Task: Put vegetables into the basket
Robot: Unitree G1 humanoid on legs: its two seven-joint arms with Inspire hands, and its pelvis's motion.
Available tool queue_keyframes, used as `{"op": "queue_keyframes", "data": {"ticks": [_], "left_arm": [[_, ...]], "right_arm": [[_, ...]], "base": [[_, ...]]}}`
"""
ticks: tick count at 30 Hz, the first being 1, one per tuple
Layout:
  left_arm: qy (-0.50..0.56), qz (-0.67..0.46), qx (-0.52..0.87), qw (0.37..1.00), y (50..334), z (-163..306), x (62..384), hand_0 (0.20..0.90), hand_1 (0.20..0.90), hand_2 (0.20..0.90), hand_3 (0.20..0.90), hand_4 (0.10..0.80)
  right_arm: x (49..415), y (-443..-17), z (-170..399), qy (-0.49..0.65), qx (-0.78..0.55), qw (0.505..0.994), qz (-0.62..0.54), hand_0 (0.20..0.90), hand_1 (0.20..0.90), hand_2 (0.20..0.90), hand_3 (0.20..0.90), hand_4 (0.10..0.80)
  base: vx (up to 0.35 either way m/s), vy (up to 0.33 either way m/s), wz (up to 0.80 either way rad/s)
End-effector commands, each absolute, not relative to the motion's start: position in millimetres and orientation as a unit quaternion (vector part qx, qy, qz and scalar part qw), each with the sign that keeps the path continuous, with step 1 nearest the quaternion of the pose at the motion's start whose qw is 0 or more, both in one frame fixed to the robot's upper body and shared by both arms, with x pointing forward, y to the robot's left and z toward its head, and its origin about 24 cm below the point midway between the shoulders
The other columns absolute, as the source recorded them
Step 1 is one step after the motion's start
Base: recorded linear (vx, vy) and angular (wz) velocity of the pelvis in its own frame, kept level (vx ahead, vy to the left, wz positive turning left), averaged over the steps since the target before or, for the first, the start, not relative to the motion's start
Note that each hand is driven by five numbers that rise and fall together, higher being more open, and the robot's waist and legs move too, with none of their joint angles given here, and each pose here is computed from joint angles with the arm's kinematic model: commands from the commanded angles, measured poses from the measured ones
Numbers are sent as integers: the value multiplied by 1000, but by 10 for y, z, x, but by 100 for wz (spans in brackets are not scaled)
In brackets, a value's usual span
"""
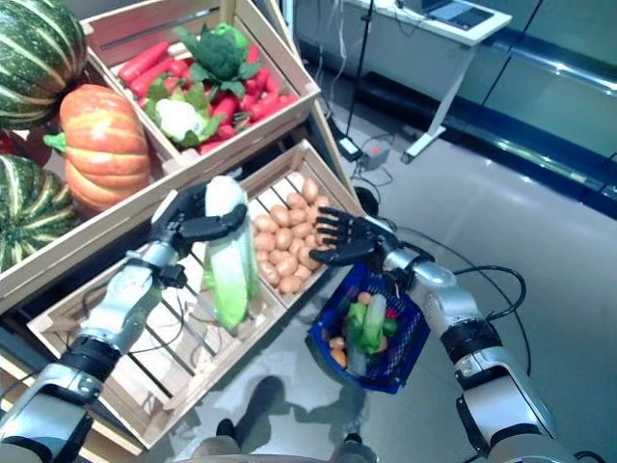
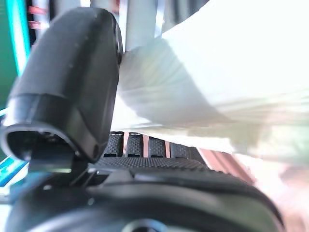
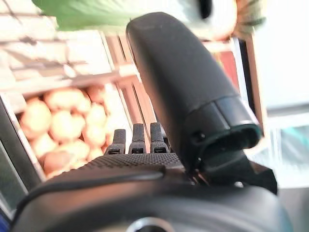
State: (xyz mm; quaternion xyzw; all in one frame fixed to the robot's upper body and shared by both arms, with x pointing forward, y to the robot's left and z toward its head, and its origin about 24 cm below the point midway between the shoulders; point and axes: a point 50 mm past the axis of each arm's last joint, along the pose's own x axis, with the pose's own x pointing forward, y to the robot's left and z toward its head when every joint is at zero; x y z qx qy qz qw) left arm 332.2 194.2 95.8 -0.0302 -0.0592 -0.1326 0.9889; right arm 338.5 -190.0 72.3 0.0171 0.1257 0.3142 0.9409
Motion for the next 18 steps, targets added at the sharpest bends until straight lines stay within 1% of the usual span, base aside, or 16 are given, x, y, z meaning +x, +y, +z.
{"op": "queue_keyframes", "data": {"ticks": [1,7,13,18], "left_arm": [[-175,-136,-75,972,2022,1473,3393,300,300,300,300,400],[-170,-166,-96,967,1928,1411,3332,300,300,300,300,400],[-160,-229,-104,955,1711,1350,3269,300,300,300,300,400],[-145,-282,-114,942,1593,1294,3221,300,300,300,300,400]], "right_arm": [[3434,-1710,975,76,6,921,381,900,900,900,900,800],[3304,-1487,888,98,34,892,440,900,900,900,900,800],[3142,-1234,813,128,99,842,515,900,900,900,900,800],[3087,-1094,879,122,124,817,550,900,900,900,900,800]], "base": [[55,-13,-5],[45,-14,-2],[19,-13,-1],[0,0,0]]}}
